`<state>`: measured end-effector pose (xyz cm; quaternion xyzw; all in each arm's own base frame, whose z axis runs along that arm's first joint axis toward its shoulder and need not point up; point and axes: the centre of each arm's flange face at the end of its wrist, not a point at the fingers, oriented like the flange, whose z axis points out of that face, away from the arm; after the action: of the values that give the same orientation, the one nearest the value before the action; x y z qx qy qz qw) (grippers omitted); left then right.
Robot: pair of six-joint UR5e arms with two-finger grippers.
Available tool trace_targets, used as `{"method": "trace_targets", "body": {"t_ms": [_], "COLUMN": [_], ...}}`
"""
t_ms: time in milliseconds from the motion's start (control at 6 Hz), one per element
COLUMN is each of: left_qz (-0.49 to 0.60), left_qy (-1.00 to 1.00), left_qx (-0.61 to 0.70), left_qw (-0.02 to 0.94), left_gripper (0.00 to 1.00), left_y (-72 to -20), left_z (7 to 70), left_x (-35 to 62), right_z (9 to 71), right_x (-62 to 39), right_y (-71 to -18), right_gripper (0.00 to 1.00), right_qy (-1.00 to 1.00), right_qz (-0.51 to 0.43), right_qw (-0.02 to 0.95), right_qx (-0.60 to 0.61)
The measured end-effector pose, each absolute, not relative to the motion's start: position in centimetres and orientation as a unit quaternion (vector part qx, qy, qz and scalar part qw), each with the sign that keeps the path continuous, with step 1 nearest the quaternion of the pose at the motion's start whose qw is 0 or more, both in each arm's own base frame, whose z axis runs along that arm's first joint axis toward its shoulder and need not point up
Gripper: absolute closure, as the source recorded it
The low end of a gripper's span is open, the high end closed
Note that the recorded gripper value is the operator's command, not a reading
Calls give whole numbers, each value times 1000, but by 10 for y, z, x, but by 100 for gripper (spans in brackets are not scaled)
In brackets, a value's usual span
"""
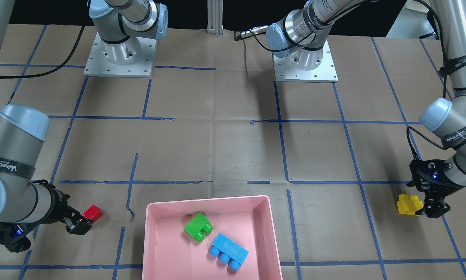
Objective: Put all blocks into box
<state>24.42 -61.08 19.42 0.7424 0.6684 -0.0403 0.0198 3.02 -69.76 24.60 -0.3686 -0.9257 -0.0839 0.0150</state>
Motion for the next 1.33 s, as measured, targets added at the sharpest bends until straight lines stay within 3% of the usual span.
{"method": "trace_targets", "body": {"t_ms": [500, 667, 1000, 1333], "left_qz": [-41, -43, -45, -46], "left_qy": [664, 665, 665, 664], "left_qx": [746, 746, 745, 746], "left_qw": [24, 22, 20, 25], "left_gripper": [3, 28, 59, 64], "left_y": [-613, -612, -612, -613], "left_z": [180, 177, 176, 182], "left_x": [246, 245, 244, 244], "right_z": [201, 191, 185, 184], "right_x": [33, 33, 33, 32], "right_y": [-681, -676, -674, -674], "right_gripper": [1, 14, 45, 64], "right_qy": [-919, -919, -919, -919], "right_qz": [-77, -82, -80, -79], "right_qw": [11, 14, 16, 16], "right_qx": [-386, -384, -385, -386]}}
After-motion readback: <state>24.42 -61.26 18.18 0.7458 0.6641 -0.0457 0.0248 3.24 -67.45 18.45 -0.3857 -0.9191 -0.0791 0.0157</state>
